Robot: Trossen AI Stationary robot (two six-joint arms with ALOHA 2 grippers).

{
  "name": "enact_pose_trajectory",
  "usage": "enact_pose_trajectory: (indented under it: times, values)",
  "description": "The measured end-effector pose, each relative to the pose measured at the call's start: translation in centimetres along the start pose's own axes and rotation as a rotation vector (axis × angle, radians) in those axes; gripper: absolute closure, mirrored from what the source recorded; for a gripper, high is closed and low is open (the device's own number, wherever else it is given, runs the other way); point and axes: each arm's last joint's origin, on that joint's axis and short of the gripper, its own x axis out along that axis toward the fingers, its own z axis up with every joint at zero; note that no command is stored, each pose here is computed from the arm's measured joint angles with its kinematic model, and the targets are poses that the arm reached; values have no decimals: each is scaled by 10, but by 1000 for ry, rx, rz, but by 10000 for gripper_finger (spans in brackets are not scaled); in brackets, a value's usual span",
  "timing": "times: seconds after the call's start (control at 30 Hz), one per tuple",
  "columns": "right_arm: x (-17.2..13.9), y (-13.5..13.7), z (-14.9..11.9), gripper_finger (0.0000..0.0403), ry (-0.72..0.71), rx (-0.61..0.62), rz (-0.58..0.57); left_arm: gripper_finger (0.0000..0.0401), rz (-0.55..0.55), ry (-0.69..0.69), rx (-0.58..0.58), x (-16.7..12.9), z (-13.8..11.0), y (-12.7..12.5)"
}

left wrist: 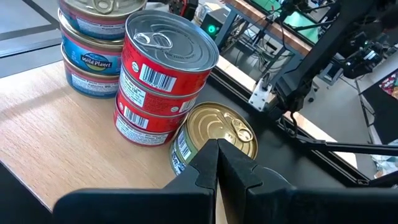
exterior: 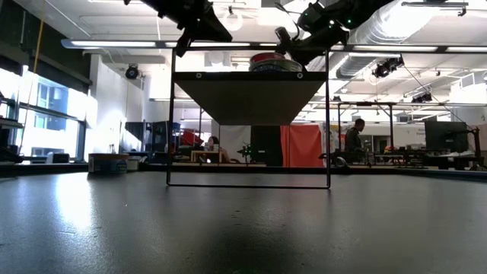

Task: Stack canned seafood by type on shelf
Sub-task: Stack the blue-pink tuna can on top of the blue-pink tuna can on the shelf

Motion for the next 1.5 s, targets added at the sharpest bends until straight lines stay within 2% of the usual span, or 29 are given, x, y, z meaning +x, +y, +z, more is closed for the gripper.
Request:
enact_pose_trajectory:
  times: [0.43,0.9,1.17,1.33,1.5]
  values:
    - [0,-2,0,129,-6,-25,-35,401,26,55,-6,0,-5,2]
    - [-2,-7,3,72,-36,-71,-81,401,31,65,-5,0,-6,3]
    - [-23,-19,26,70,-124,-61,-108,401,8,-31,-17,-32,9,3]
    - [-39,-23,44,70,-211,-49,-146,401,110,-73,-95,-46,17,19]
    - [-44,-22,49,70,-226,-65,-145,401,336,105,-232,-40,4,58]
